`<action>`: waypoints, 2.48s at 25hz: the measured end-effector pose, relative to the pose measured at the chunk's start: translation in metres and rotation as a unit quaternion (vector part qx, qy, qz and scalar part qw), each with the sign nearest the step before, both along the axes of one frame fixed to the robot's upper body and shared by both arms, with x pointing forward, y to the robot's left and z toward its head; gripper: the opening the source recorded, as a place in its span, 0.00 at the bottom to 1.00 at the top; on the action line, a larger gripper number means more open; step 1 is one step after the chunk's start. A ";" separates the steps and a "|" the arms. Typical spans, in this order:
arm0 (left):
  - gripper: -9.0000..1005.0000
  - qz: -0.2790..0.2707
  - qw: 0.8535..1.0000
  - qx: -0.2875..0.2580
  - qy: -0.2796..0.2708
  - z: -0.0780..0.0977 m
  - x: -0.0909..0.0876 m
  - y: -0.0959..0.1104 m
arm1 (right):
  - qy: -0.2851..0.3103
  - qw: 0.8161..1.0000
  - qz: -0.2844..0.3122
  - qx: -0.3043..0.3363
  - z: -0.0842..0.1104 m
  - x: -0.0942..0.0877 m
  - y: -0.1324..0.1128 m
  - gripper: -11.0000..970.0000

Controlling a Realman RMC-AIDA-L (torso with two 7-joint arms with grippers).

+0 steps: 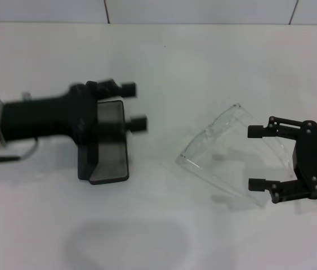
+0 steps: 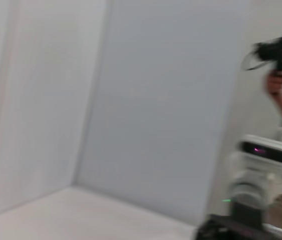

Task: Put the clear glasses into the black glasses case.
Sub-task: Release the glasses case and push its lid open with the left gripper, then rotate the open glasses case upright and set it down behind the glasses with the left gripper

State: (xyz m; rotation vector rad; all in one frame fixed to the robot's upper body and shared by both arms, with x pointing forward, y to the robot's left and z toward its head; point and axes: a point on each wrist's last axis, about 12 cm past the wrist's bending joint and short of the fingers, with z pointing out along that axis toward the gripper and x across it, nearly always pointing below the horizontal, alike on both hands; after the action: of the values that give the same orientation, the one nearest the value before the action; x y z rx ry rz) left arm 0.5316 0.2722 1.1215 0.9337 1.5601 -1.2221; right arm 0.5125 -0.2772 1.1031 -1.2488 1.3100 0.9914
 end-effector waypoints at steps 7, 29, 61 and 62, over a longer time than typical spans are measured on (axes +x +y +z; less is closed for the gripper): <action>0.87 0.129 0.980 0.112 0.099 0.023 0.022 0.023 | 0.001 1.000 -0.007 -0.004 0.000 -0.001 -0.006 0.91; 0.86 0.229 0.924 0.214 0.218 -0.002 0.024 0.017 | -0.003 1.000 -0.008 -0.014 -0.003 -0.004 -0.010 0.91; 0.48 0.249 0.905 0.271 0.214 -0.005 0.039 0.004 | -0.001 1.000 -0.021 -0.020 -0.006 -0.003 -0.012 0.91; 0.44 0.248 0.905 0.273 0.211 -0.004 0.040 0.004 | -0.001 1.000 -0.019 -0.020 -0.006 -0.004 -0.012 0.91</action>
State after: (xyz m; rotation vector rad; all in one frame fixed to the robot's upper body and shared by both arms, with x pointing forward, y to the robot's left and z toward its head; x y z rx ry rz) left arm 0.5716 0.2765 1.1180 0.5464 2.3865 -0.6438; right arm 0.5090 -0.2892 1.0975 -1.2504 1.3539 0.9399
